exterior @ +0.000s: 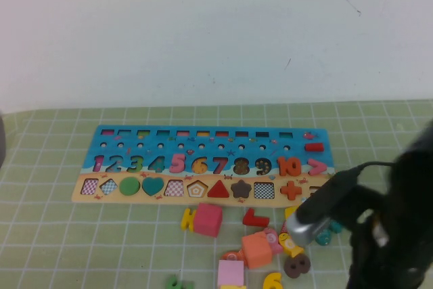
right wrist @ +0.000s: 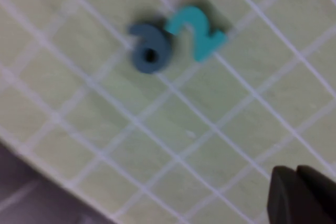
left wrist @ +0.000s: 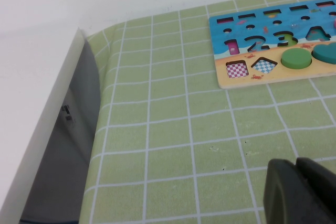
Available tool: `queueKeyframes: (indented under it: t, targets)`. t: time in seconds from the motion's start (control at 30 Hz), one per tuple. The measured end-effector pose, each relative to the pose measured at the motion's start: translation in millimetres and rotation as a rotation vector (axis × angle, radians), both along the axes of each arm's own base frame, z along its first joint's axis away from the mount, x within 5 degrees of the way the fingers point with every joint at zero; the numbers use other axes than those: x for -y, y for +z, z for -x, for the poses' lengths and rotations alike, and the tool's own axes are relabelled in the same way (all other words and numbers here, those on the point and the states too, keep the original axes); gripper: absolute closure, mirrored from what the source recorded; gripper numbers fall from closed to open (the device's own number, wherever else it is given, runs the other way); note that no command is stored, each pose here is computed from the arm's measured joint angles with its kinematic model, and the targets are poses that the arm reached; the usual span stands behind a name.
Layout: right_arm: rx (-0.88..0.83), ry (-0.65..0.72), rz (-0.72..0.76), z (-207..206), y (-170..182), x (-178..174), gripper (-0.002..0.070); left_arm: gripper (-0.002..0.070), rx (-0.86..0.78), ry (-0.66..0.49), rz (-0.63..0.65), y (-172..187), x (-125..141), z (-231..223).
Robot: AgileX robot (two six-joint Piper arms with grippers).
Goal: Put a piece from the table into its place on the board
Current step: Pick up the "number 6"
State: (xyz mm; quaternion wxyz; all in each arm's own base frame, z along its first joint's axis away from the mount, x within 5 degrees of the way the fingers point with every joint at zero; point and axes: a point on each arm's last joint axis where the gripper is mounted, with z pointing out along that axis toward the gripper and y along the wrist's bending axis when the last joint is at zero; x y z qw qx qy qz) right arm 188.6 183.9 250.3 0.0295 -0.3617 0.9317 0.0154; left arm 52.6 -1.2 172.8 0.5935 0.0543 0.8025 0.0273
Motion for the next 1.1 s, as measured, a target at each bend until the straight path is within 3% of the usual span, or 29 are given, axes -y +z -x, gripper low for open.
queueKeyframes:
  t: [0.1,0.17,0.37,0.57,0.67,0.87,0.97,1.1]
  targets:
    - [0.016,0.023,0.168,-5,-15,-16,0.0678,0.0676,0.000,0.000,0.000,0,0,0]
    - [0.016,0.038,0.202,-7,-24,-30,0.0678,0.0676,0.000,0.000,0.000,0,0,0]
    - [0.005,-0.062,0.038,-14,-43,-67,0.0678,0.0676,0.000,0.000,-0.001,0,0,0]
    - [-0.033,-0.250,0.007,-25,-60,-70,0.0668,0.0676,0.000,0.000,-0.002,0,0,0]
    - [-0.039,-0.332,-0.046,-33,-62,-69,0.0607,0.0676,0.000,0.001,-0.008,0,0,0]
    - [0.011,-0.403,-0.184,-47,-66,-78,0.0373,0.0676,0.000,0.001,-0.008,0,0,0]
    - [0.009,-0.407,-0.179,-49,-75,-81,0.0319,0.0676,0.000,0.001,-0.008,0,0,0]
    - [-0.006,-0.417,-0.148,-51,-88,-82,0.0301,0.0676,0.000,-0.005,-0.008,0,0,0]
